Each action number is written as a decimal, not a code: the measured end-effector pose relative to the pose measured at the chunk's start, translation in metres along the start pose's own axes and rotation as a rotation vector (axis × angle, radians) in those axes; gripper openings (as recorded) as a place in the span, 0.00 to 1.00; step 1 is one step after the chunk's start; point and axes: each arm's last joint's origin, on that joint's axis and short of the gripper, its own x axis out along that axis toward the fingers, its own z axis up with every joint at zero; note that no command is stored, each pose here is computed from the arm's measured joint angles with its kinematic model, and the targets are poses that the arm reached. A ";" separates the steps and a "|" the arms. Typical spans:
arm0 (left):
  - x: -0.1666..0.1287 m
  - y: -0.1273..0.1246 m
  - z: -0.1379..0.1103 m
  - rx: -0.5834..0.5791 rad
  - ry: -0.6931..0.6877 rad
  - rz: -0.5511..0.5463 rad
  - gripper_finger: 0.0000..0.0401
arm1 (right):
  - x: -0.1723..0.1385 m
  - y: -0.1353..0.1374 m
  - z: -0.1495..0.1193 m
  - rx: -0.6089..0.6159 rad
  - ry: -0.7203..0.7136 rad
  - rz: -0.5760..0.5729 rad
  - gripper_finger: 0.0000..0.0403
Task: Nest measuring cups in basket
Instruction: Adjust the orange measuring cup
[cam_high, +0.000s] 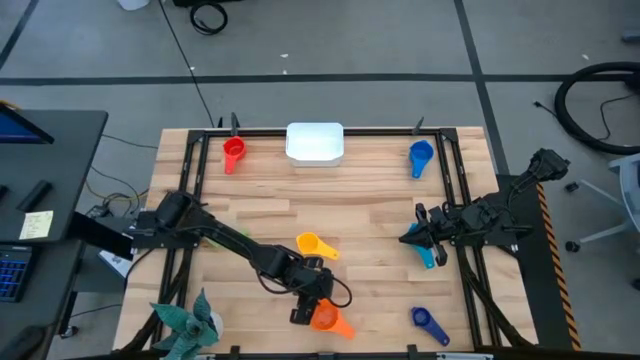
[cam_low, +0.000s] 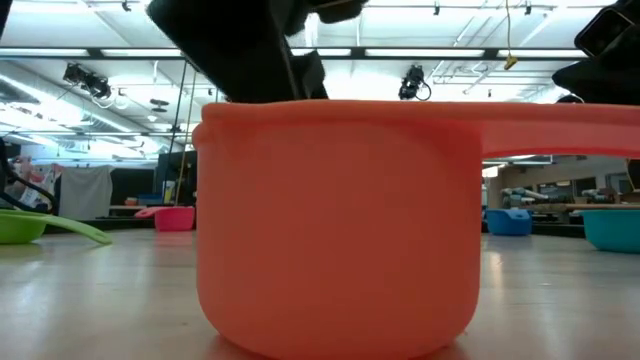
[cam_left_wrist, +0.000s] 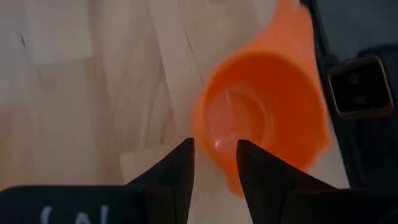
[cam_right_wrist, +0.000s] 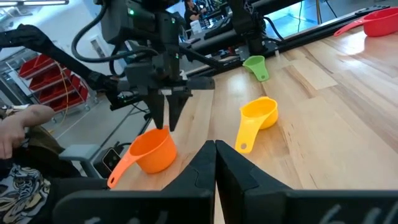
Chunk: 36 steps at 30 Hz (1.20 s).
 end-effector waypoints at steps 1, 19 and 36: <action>0.001 0.001 0.000 0.000 -0.003 0.008 0.31 | 0.000 0.000 0.000 0.000 0.000 0.000 0.03; 0.028 0.010 -0.009 -0.010 0.044 0.034 0.31 | 0.001 0.001 0.001 0.005 -0.012 0.006 0.03; 0.033 0.030 -0.005 0.030 0.026 0.080 0.04 | 0.001 0.002 0.003 0.011 -0.027 0.012 0.03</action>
